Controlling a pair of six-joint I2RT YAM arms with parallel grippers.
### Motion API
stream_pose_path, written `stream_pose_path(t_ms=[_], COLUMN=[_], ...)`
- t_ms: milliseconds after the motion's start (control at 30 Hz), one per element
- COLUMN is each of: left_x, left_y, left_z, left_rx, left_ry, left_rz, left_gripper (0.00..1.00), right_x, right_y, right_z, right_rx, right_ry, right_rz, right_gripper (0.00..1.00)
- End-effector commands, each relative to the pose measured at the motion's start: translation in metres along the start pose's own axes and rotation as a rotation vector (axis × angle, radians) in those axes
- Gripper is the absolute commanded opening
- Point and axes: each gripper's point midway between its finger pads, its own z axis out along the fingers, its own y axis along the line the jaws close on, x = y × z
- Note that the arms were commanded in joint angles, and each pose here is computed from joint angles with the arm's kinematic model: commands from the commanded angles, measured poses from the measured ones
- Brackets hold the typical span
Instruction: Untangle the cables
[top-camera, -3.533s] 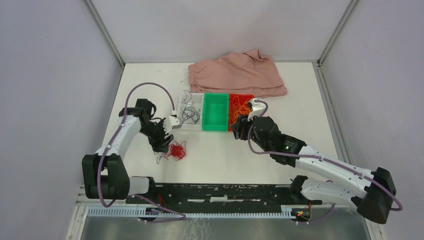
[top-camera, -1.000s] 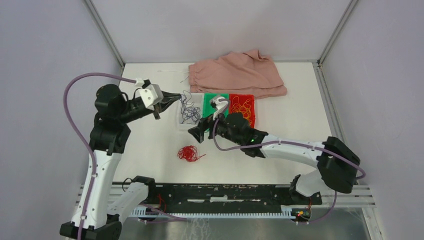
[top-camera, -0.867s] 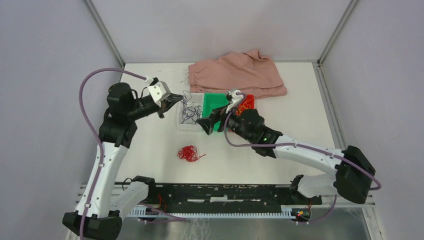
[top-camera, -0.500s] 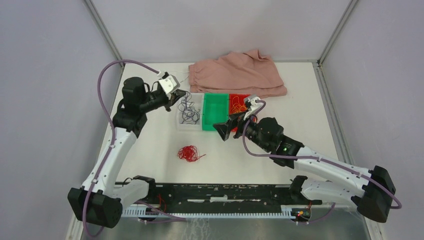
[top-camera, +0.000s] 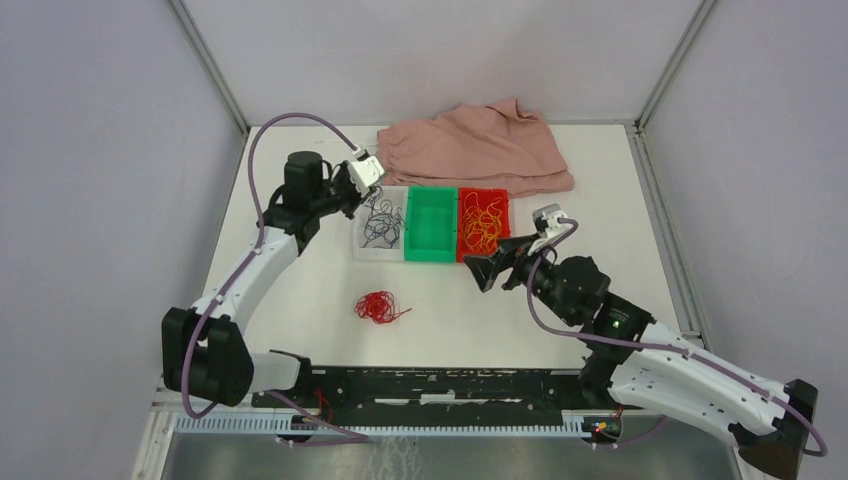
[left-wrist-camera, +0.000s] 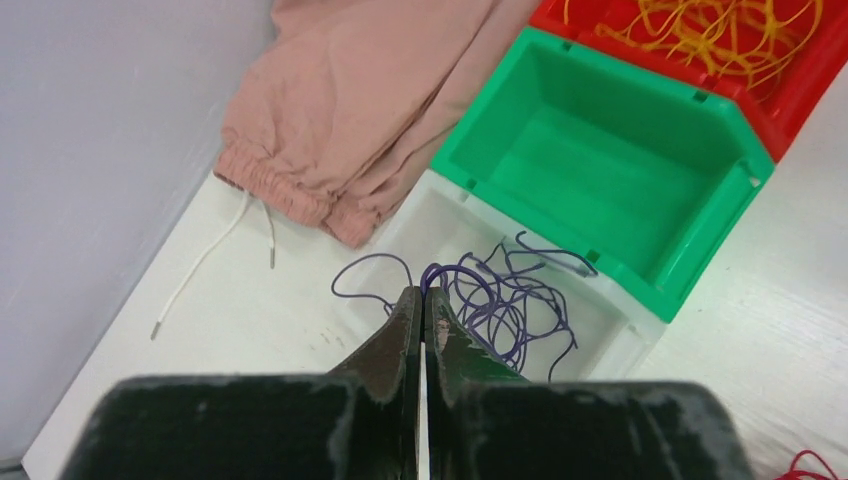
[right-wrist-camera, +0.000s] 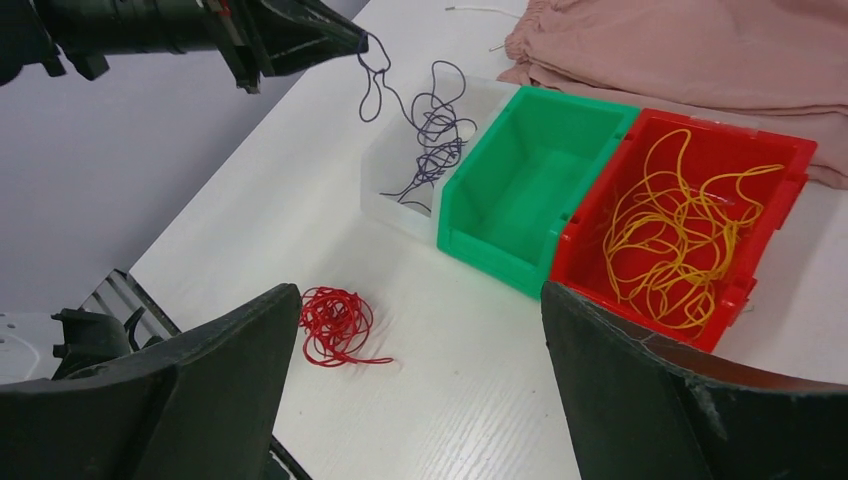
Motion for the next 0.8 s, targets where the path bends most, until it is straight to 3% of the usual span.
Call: stream_pose_path(t_ms=[0,333,533,567,700,767], left_x=[0.005,0.039,0.033,0.04,0.059,0.064], left_y=[0.036,0.031,0.011,0.006,0.01,0.015], left_z=[0.009,0.034,0.055,0.057,0.062,0.058], left_rx=[-0.127,-0.12,-0.067,-0.048,-0.022,-0.022], left_ry=[0.046,0.204,0.189,0.223,0.371,0.385], left_rz=[0.116,0.198,0.113,0.097,0.0,-0.029], left_gripper=[0.03,0.03,0.03,0.06,0.41,0.52], right_x=[-0.002,-0.004,-0.007,-0.007,-0.009,-0.009], right_y=[-0.017,-0.015,-0.013,-0.013,-0.014,-0.013], right_z=[-0.013,-0.008,-0.008,-0.009,-0.009,-0.008], right_rx=[0.071,0.075,0.071,0.072,0.079,0.081], right_ry=[-0.018,0.0,-0.005,-0.006,-0.004,0.006], right_rz=[0.003,-0.016,-0.02,-0.019,-0.019,-0.021], right_gripper=[0.96,0.95,0.94,0.93,0.93,0.93])
